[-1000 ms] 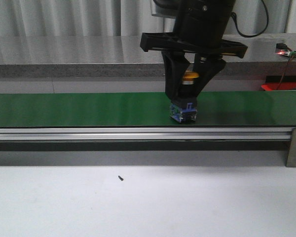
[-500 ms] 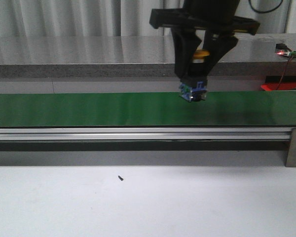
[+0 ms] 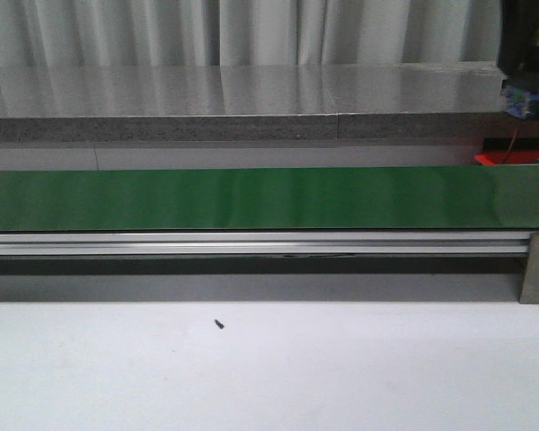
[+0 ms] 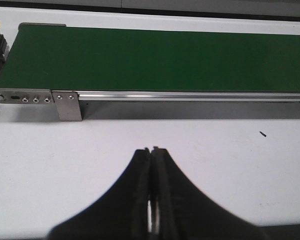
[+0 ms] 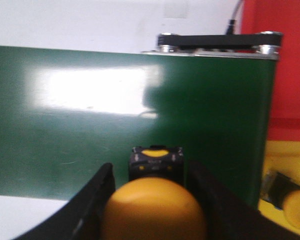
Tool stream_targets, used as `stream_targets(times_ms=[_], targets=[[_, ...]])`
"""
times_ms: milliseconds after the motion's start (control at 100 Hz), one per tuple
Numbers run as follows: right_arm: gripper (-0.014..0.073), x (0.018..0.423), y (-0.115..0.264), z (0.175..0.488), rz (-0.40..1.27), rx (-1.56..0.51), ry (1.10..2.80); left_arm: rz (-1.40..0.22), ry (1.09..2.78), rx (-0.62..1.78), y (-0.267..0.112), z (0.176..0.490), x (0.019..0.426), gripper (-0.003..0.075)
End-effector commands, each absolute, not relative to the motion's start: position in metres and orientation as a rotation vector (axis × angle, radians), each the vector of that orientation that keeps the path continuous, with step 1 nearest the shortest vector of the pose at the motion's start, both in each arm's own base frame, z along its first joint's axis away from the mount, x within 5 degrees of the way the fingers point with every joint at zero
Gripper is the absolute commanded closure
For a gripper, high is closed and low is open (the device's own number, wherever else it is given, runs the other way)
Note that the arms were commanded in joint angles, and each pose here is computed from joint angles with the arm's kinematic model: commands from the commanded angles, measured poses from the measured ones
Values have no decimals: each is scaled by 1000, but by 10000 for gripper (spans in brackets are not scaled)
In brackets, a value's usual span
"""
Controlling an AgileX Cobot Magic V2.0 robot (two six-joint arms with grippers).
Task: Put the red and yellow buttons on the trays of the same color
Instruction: 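Carry the button to the yellow tray, lower it beside the first, release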
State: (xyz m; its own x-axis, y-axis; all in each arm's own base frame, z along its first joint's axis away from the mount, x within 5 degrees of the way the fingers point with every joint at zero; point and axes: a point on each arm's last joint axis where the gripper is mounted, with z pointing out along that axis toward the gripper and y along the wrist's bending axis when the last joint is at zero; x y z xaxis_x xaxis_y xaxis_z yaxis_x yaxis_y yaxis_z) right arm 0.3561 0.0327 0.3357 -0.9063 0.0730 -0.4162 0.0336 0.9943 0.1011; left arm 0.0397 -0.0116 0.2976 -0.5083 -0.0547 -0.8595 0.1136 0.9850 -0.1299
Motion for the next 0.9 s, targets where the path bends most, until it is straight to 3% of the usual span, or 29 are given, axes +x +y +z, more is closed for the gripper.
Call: stream_targets(times_ms=[0, 490, 890], targets=[[401, 344, 7, 358, 97, 156, 2620, -225, 2009, 41, -13, 311, 42, 740], [401, 323, -112, 323, -27, 619, 2573, -225, 2009, 41, -13, 311, 42, 740], [401, 310, -148, 275, -47, 820, 2507, -225, 2009, 41, -13, 311, 42, 740]])
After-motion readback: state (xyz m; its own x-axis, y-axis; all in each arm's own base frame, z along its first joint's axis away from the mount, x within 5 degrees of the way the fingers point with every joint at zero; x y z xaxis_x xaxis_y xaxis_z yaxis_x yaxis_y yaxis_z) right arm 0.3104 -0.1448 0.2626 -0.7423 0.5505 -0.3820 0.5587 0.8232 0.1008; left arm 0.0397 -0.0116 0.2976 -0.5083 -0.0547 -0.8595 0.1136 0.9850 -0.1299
